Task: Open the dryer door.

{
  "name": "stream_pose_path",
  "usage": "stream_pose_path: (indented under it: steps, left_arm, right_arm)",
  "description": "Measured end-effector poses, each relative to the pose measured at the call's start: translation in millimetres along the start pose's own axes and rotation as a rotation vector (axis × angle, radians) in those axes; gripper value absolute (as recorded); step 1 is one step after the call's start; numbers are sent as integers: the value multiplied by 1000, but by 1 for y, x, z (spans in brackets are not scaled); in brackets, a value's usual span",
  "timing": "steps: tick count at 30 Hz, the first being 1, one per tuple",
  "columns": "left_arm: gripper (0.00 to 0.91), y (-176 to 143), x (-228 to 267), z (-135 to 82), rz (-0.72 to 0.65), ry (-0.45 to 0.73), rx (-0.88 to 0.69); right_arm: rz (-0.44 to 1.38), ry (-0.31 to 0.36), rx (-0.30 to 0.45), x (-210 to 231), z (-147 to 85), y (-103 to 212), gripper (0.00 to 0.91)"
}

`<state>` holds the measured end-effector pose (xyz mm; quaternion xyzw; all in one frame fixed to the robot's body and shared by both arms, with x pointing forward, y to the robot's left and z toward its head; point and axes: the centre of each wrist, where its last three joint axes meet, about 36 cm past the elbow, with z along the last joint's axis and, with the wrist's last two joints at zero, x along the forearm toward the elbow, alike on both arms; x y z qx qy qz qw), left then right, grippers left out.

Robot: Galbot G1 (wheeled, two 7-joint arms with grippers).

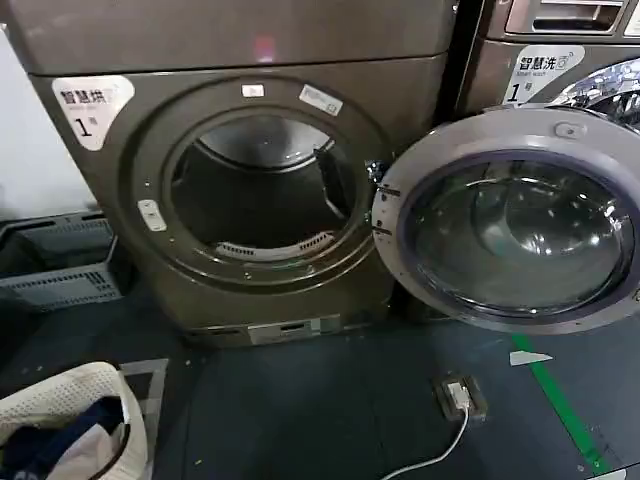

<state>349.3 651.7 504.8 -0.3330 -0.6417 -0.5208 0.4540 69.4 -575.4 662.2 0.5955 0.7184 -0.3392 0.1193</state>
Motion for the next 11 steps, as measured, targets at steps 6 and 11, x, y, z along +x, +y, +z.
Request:
stream_pose_path:
  steps: [6,11]
  left_arm:
    - [907,0,1,6,10,12,-12]
    - [907,0,0,5,11,11,-9]
  right_arm:
    - [2,1,-2,-1,2,0,907]
    - [4,1,-2,-1,2,0,907]
